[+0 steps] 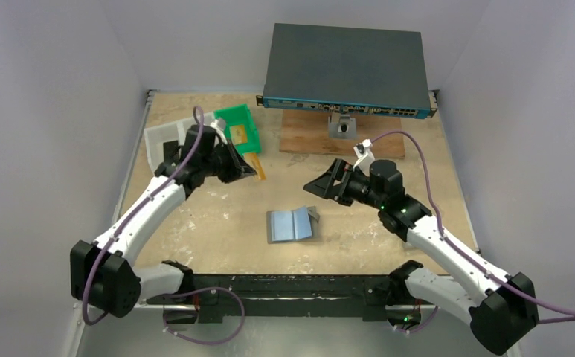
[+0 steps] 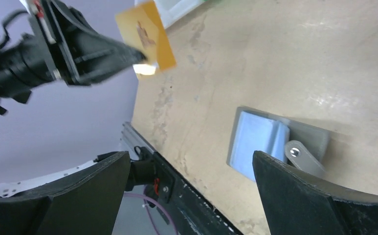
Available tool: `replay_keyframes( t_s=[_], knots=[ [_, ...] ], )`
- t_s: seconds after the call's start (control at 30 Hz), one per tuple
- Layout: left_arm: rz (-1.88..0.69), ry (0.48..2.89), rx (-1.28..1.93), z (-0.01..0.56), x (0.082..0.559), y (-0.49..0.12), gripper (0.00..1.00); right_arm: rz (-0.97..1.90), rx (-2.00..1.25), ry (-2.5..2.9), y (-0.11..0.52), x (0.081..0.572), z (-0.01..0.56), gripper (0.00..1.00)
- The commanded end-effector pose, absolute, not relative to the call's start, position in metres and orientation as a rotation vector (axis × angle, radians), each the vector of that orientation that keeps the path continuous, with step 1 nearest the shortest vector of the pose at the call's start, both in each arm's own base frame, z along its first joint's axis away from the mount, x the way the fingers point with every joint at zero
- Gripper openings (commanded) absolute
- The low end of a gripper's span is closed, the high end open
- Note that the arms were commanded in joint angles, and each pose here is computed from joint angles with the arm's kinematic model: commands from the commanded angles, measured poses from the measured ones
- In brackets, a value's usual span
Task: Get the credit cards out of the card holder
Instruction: Place the credit card in the storage box.
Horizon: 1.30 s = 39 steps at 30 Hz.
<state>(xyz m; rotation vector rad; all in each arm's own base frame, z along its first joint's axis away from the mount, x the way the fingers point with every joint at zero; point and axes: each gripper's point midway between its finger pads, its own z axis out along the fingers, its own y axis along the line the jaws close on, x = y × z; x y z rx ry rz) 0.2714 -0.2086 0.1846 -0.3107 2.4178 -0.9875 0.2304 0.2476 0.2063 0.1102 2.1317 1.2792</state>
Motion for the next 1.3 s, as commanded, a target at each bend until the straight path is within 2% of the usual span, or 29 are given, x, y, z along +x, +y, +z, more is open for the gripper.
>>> replay_keyframes(
  t_s=[0.0, 0.2, 0.43, 0.67, 0.93, 1.1, 1.2, 1.27],
  knots=[
    [-0.753, 2.358, -0.384, 0.197, 0.328, -0.167, 0.00, 1.132, 0.135, 2.107, 0.228, 0.236, 0.213, 0.99],
    [-0.699, 2.316, -0.395, 0.214, 0.396, -0.148, 0.00, 1.072, 0.127, 2.106, 0.217, 0.231, 0.221, 0.99],
    [-0.639, 2.366, -0.316, 0.208, 0.455, -0.143, 0.00, 1.023, 0.124, 2.090, 0.207, 0.227, 0.227, 0.99],
    [-0.586, 2.438, -0.278, 0.176, 0.488, -0.134, 0.00, 1.000, 0.123, 2.086, 0.202, 0.225, 0.227, 0.99],
    [-0.546, 2.513, -0.258, 0.149, 0.504, -0.126, 0.00, 0.995, 0.108, 2.099, 0.203, 0.226, 0.225, 0.99],
    [-0.536, 2.507, -0.250, 0.157, 0.503, -0.123, 0.38, 1.002, 0.103, 2.099, 0.205, 0.226, 0.225, 0.99],
    [-0.525, 2.489, -0.245, 0.168, 0.501, -0.121, 0.49, 0.997, 0.100, 2.109, 0.205, 0.227, 0.223, 0.99],
    [-0.522, 2.470, -0.241, 0.179, 0.499, -0.120, 0.53, 0.991, 0.098, 2.117, 0.206, 0.228, 0.221, 0.99]
  ],
)
